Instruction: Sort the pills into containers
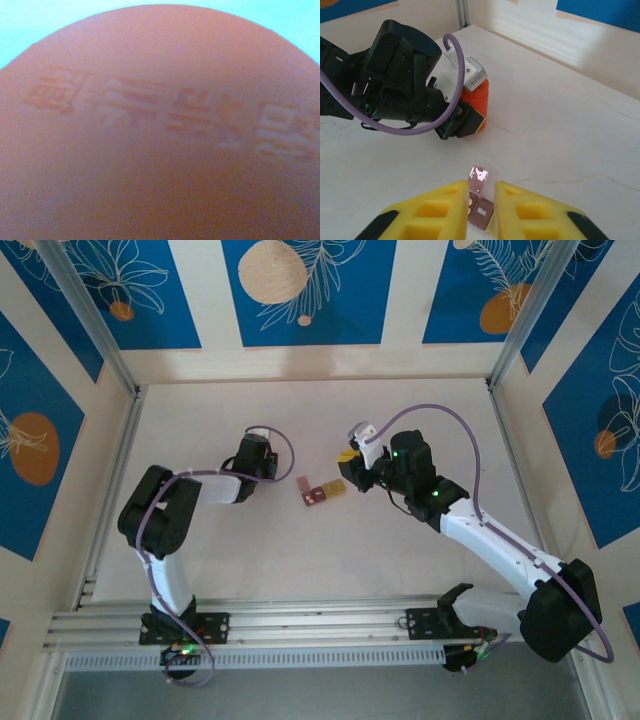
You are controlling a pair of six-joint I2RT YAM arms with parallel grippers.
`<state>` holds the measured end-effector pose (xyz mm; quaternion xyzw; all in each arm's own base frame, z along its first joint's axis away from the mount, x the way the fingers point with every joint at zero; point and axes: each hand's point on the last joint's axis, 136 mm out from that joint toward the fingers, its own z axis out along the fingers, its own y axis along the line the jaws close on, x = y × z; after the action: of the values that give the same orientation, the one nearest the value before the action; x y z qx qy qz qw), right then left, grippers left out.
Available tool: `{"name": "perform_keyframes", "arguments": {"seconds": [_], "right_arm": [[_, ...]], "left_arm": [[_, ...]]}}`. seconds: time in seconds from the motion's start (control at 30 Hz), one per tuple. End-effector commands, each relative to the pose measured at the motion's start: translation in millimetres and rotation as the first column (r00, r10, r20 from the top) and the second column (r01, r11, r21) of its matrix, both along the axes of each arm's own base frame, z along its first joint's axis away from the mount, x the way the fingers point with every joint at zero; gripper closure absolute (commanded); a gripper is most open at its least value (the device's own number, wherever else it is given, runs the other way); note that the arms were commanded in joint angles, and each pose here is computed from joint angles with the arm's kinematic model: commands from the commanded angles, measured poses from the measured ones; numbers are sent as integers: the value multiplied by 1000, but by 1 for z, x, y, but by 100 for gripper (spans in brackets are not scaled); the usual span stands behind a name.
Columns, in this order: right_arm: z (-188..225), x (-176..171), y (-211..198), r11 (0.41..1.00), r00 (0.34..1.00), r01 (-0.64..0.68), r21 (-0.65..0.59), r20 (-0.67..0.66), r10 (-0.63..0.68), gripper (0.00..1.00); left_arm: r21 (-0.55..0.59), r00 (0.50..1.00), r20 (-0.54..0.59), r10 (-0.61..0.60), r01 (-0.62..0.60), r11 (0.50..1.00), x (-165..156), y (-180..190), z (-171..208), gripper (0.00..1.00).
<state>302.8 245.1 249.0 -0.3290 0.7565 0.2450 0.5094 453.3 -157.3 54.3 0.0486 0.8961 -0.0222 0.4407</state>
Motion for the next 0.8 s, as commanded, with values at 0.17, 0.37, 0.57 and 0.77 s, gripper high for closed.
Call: {"name": "perform_keyframes", "arguments": {"seconds": [0.17,0.37,0.57,0.77], "right_arm": [[-3,0,2,1000,1000,9,-9,-27,-9,69],[-11,3,5,1000,997,14,-20,-71,-16,69],[-13,0,10,1000,996,-4,-13,-85,3,69],[-14,-4,7,999,996,1,-36,-85,-4,69]], "left_arm": [[-42,997,75,-4,7,999,-12,6,47,55],[-77,992,127,-21,31,997,-22,7,77,40],[-47,987,156,-44,52,998,-15,8,71,41],[-57,984,180,1,9,998,-22,19,83,43]]}}
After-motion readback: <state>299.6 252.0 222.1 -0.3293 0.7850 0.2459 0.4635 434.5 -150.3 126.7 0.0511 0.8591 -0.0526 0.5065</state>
